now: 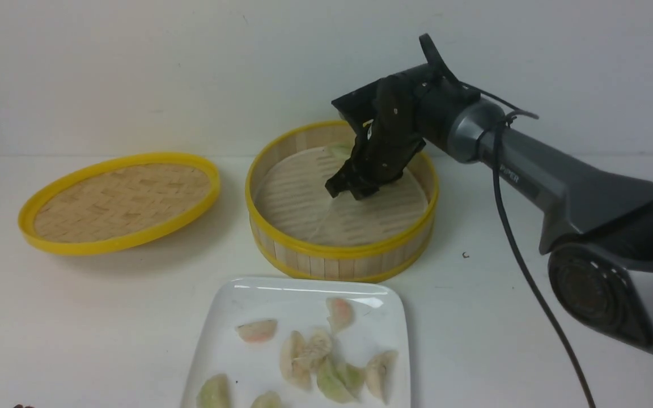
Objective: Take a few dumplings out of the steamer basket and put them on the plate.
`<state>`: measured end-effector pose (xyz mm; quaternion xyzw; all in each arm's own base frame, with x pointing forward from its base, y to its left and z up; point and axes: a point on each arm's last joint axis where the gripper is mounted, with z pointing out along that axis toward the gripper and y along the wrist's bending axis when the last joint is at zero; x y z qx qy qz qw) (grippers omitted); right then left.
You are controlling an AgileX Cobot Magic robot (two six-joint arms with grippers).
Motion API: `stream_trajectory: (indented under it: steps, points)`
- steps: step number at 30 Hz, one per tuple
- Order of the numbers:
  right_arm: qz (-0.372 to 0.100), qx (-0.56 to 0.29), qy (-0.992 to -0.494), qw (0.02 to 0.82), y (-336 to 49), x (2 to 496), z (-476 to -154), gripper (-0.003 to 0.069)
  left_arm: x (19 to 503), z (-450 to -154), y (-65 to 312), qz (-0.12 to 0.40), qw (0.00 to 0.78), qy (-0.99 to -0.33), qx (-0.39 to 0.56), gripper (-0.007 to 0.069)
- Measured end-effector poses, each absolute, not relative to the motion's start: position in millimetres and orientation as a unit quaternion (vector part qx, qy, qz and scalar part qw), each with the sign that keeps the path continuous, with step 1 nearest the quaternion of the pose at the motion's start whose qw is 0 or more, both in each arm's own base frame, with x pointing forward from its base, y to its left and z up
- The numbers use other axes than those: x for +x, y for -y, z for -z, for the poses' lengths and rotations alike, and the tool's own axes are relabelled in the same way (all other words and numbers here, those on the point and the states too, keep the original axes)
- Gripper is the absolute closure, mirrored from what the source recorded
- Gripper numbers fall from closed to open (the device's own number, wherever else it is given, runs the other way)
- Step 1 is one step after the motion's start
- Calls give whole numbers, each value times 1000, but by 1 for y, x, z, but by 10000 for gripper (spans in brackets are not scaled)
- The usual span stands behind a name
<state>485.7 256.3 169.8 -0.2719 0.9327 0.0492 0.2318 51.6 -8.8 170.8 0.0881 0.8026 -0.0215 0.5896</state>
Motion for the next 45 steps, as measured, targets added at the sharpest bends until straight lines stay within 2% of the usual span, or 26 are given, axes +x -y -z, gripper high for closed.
stream_trajectory:
  steps: [2,5,8,9,11,13,15,18,20,22,24,28,30,31,32,33,34,35,36,40,41,42,43,44,45]
  points:
    - [-47,-266,-942,199,-253,478,-182,520,52,-171,9,22,590,-803,88,631]
    - [-53,-264,-940,208,-252,474,-204,520,52,-171,9,22,590,-803,88,631]
    - [-75,-257,-932,245,-246,455,-264,520,52,-171,9,22,590,-803,88,631]
    - [-76,-256,-932,246,-245,453,-267,520,52,-171,9,22,590,-803,88,631]
    - [-99,-256,-931,240,-243,423,-297,520,52,-171,9,22,590,-803,88,631]
    - [-117,-265,-933,214,-245,394,-304,520,52,-171,9,22,590,-803,88,631]
    - [-127,-279,-934,186,-252,371,-300,520,52,-171,9,22,590,-803,88,631]
    - [-126,-301,-936,130,-261,342,-277,520,52,-171,9,22,590,-803,88,631]
    - [-112,-325,-937,65,-272,316,-241,520,52,-171,9,22,590,-803,88,631]
    - [-105,-332,-936,47,-275,310,-229,517,52,-171,9,22,590,-803,88,631]
    - [-95,-337,-936,29,-276,305,-213,485,52,-171,9,22,590,-803,88,631]
    - [-85,-339,-937,27,-278,309,-198,314,52,-171,9,22,590,-803,88,631]
    - [-81,-341,-936,26,-277,309,-200,237,52,-171,9,22,590,-803,88,631]
    - [-82,-341,-936,27,-277,309,-200,230,52,-171,9,22,590,-803,88,631]
    - [-80,-344,-935,33,-276,308,-209,189,52,-171,9,22,590,-803,88,631]
    - [-80,-344,-935,33,-276,308,-209,187,52,-171,9,22,590,-803,88,631]
    - [-81,-340,-935,52,-275,309,-223,185,52,-171,9,22,590,-803,88,631]
    - [-84,-332,-936,76,-271,306,-242,204,52,-171,9,22,590,-803,88,631]
    - [-85,-331,-937,80,-270,306,-245,209,52,-171,9,22,590,-803,88,631]
    - [-118,-297,-926,203,-237,272,-348,445,52,-171,9,22,590,-803,88,631]
    - [-123,-291,-923,221,-230,264,-362,484,52,-171,9,22,590,-803,88,631]
    - [-133,-281,-914,261,-211,244,-391,570,52,-171,9,22,590,-803,88,631]
    - [-132,-280,-914,261,-211,245,-391,570,52,-171,9,22,590,-803,88,631]
    - [-144,-269,-902,307,-191,224,-412,629,52,-171,9,22,590,-803,88,631]
    - [-154,-261,-889,342,-178,209,-425,648,52,-171,9,22,590,-803,88,631]
